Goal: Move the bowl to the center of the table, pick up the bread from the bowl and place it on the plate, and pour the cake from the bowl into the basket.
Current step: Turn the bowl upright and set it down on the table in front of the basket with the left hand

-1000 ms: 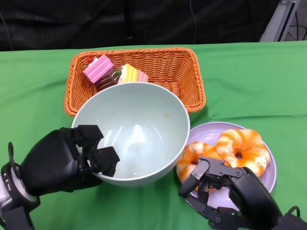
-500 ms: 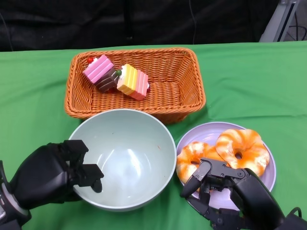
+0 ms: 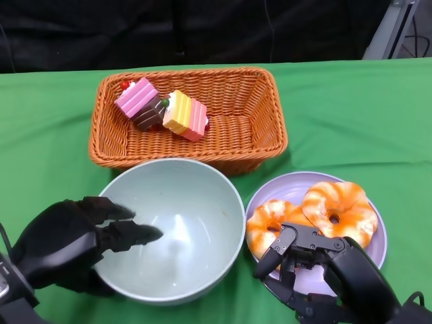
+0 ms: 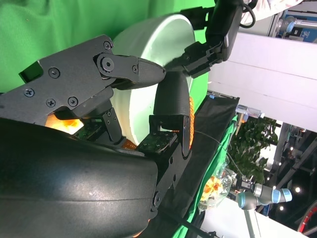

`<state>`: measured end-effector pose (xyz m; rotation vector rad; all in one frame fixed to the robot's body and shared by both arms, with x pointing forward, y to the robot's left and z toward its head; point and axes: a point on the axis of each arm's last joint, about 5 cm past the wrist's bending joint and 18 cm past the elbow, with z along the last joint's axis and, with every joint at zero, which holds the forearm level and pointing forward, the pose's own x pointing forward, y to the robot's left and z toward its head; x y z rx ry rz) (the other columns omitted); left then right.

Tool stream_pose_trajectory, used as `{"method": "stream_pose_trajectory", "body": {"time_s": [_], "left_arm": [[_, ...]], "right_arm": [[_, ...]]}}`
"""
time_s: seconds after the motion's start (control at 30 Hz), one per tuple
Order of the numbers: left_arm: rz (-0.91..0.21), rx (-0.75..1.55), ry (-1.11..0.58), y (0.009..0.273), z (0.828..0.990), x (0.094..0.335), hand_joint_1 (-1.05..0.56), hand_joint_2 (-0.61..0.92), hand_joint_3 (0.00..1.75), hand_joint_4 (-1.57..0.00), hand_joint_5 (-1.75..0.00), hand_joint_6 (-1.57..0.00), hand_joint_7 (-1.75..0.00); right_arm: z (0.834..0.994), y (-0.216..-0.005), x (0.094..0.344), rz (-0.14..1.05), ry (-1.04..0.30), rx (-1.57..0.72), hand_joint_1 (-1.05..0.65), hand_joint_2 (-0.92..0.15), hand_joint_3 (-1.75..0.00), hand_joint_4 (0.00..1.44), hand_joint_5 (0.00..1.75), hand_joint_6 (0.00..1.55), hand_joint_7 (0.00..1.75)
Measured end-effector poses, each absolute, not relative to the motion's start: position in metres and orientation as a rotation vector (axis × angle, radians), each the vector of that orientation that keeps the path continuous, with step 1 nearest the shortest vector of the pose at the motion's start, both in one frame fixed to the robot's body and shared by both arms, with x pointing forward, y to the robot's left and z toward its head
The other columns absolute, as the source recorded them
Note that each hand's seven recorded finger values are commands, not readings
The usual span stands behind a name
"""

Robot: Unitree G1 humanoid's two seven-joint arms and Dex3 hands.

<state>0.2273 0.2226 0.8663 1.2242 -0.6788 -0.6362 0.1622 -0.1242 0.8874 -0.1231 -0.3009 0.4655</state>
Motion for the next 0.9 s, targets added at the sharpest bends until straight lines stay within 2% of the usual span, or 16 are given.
{"method": "stream_pose_trajectory", "body": {"time_s": [0.1, 0.17, 0.27, 0.4, 0.47, 0.6, 0.63, 0.73, 0.77, 0.83, 0.87, 0.9], "left_arm": [[-0.691, 1.207, -0.629, 0.225, 0.875, 0.228, -1.05, 0.92, 0.14, -0.10, 0.00, -0.20, 0.00], [-0.776, 1.181, -0.596, 0.230, 0.882, 0.229, -1.05, 0.92, 0.20, -0.08, 0.00, -0.20, -0.01], [-0.883, 1.097, -0.554, 0.234, 0.892, 0.233, -1.05, 0.92, 0.22, -0.12, -0.02, -0.23, -0.02], [-0.905, 0.962, -0.493, 0.236, 0.903, 0.239, -1.05, 0.92, 0.20, -0.20, -0.05, -0.28, -0.03], [-0.903, 0.889, -0.454, 0.236, 0.909, 0.243, -1.05, 0.92, 0.19, -0.28, -0.09, -0.34, -0.06], [-0.882, 0.684, -0.364, 0.240, 0.919, 0.249, -1.05, 0.92, 0.18, -0.32, -0.10, -0.38, -0.06], [-0.875, 0.627, -0.350, 0.242, 0.921, 0.249, -1.05, 0.92, 0.25, -0.41, -0.14, -0.44, -0.08], [-0.801, 0.403, -0.345, 0.247, 0.918, 0.246, -1.05, 0.92, 0.29, -0.46, -0.15, -0.48, -0.08], [-0.786, 0.352, -0.343, 0.248, 0.916, 0.245, -0.98, 0.92, 0.29, -0.53, -0.18, -0.53, -0.09], [-0.729, 0.243, -0.340, 0.250, 0.911, 0.242, -0.94, 0.92, 0.29, -0.56, -0.19, -0.56, -0.10], [-0.703, 0.201, -0.337, 0.250, 0.908, 0.240, -0.78, 0.92, 0.24, -0.64, -0.23, -0.64, -0.12], [-0.671, 0.158, -0.337, 0.250, 0.906, 0.239, -0.73, 0.92, 0.22, -0.67, -0.24, -0.67, -0.12]], "right_arm": [[0.888, -0.124, 0.162, 0.467, -0.302, -0.124, -0.27, -0.74, -0.58, 0.70, 1.73, 0.69, 1.29], [0.888, -0.124, 0.162, 0.469, -0.301, -0.125, -0.27, -0.74, -0.59, 0.71, 1.74, 0.69, 1.29], [0.888, -0.124, 0.162, 0.470, -0.301, -0.126, -0.27, -0.73, -0.60, 0.71, 1.74, 0.69, 1.29], [0.888, -0.124, 0.162, 0.473, -0.301, -0.127, -0.29, -0.72, -0.62, 0.71, 1.73, 0.69, 1.30], [0.888, -0.123, 0.162, 0.476, -0.301, -0.128, -0.29, -0.71, -0.62, 0.71, 1.74, 0.69, 1.29], [0.888, -0.123, 0.162, 0.476, -0.300, -0.130, -0.29, -0.71, -0.62, 0.71, 1.74, 0.69, 1.29], [0.888, -0.123, 0.162, 0.476, -0.299, -0.130, -0.28, -0.71, -0.62, 0.71, 1.74, 0.69, 1.29], [0.888, -0.124, 0.162, 0.475, -0.299, -0.131, -0.28, -0.71, -0.63, 0.71, 1.73, 0.69, 1.29], [0.888, -0.124, 0.162, 0.475, -0.300, -0.131, -0.28, -0.71, -0.63, 0.71, 1.73, 0.69, 1.29], [0.888, -0.124, 0.162, 0.474, -0.300, -0.133, -0.28, -0.71, -0.63, 0.71, 1.73, 0.69, 1.29], [0.888, -0.124, 0.162, 0.475, -0.300, -0.133, -0.28, -0.71, -0.63, 0.70, 1.73, 0.69, 1.28], [0.888, -0.124, 0.162, 0.474, -0.300, -0.132, -0.27, -0.71, -0.64, 0.70, 1.73, 0.69, 1.28]]}}
